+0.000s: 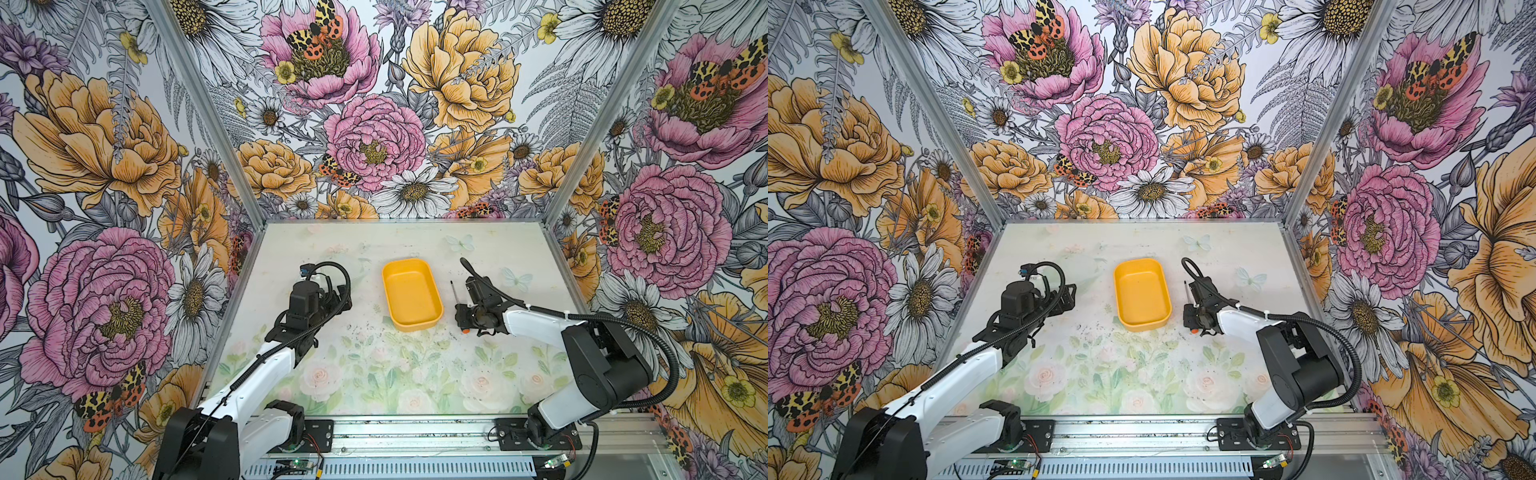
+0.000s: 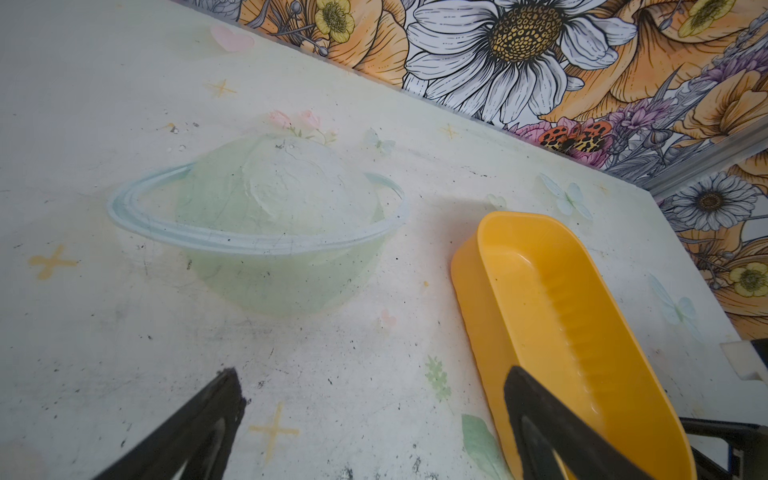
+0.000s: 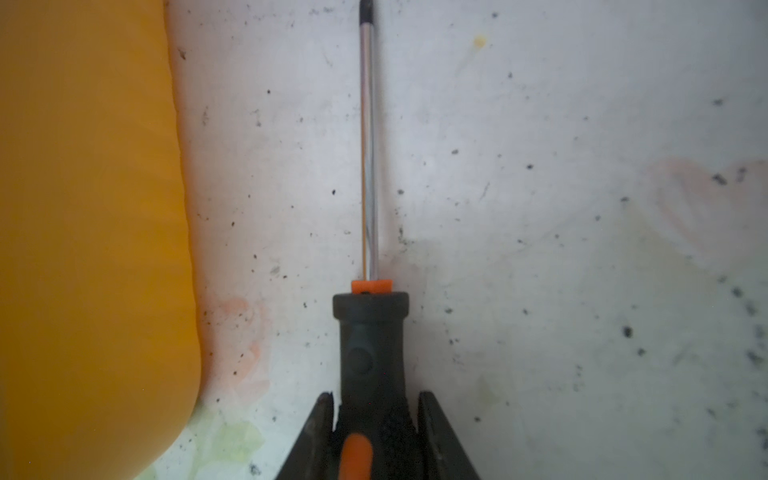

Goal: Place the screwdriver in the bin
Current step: 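Lift the screwdriver with the right gripper and raise it upward, then carry the screwdriver with the right gripper over the yellow bin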

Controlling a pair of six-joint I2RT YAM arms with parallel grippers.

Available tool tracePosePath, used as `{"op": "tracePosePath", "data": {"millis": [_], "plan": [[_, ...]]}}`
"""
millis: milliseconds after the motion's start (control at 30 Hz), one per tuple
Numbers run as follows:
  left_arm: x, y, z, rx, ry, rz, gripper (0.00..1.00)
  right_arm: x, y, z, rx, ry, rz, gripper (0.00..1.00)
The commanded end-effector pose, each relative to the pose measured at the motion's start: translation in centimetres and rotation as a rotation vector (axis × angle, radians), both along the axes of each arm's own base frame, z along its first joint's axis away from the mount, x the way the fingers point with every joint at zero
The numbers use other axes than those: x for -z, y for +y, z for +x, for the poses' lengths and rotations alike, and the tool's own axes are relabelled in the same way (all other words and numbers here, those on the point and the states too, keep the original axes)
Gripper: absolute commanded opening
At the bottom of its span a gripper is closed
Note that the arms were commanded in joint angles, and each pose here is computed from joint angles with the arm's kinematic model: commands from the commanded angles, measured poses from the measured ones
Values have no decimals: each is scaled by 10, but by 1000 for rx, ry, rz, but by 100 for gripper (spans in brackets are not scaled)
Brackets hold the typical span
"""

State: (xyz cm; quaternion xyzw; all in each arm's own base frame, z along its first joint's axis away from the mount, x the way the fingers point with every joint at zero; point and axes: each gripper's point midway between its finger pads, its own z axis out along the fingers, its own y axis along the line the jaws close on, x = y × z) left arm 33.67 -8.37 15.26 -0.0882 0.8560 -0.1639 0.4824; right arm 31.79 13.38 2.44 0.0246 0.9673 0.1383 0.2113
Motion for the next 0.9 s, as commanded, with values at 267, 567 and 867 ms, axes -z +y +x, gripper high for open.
{"op": "tracePosePath", "data": {"millis": [267, 567, 867], "plan": [[-18, -8, 5, 44, -42, -1, 99, -136, 4, 58, 68, -199, 385, 4], [-20, -11, 3, 59, -46, -10, 99, -263, 62, 102, -18, -463, 439, 4], [-18, -11, 4, 58, -37, -3, 99, -244, 116, 83, -72, -512, 266, 4]]}}
